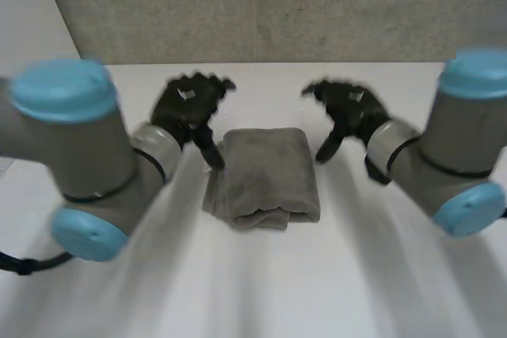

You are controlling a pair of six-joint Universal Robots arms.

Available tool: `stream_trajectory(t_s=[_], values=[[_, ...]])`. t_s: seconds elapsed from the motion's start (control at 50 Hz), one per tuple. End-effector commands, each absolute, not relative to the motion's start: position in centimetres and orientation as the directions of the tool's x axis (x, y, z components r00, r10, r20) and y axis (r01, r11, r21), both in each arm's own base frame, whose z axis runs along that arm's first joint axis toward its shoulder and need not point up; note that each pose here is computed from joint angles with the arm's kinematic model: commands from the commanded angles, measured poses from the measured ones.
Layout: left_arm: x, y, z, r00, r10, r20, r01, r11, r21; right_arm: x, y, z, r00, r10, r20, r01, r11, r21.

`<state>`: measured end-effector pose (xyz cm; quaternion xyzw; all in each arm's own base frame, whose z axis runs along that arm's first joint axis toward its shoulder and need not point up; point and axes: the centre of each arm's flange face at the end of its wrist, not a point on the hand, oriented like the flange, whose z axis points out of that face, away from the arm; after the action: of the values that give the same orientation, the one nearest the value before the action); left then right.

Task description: Fold the towel.

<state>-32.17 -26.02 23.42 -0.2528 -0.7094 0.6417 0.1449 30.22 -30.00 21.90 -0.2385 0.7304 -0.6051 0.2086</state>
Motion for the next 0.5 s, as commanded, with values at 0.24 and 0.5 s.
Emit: stream_trajectory(t_s=[0.24,0.5], values=[[-25.7,-25.0,35.1,-0.918,0.395,0.038,-0.021,0.047,-0.999,23.7,-28.7,34.3,-0.927,-0.374,0.034,-0.013,-0.060,-0.998],[-25.6,-25.0,35.0,-0.920,0.391,0.034,-0.017,0.047,-0.999,23.9,-28.6,33.9,-0.924,-0.381,0.037,-0.019,-0.051,-0.999]])
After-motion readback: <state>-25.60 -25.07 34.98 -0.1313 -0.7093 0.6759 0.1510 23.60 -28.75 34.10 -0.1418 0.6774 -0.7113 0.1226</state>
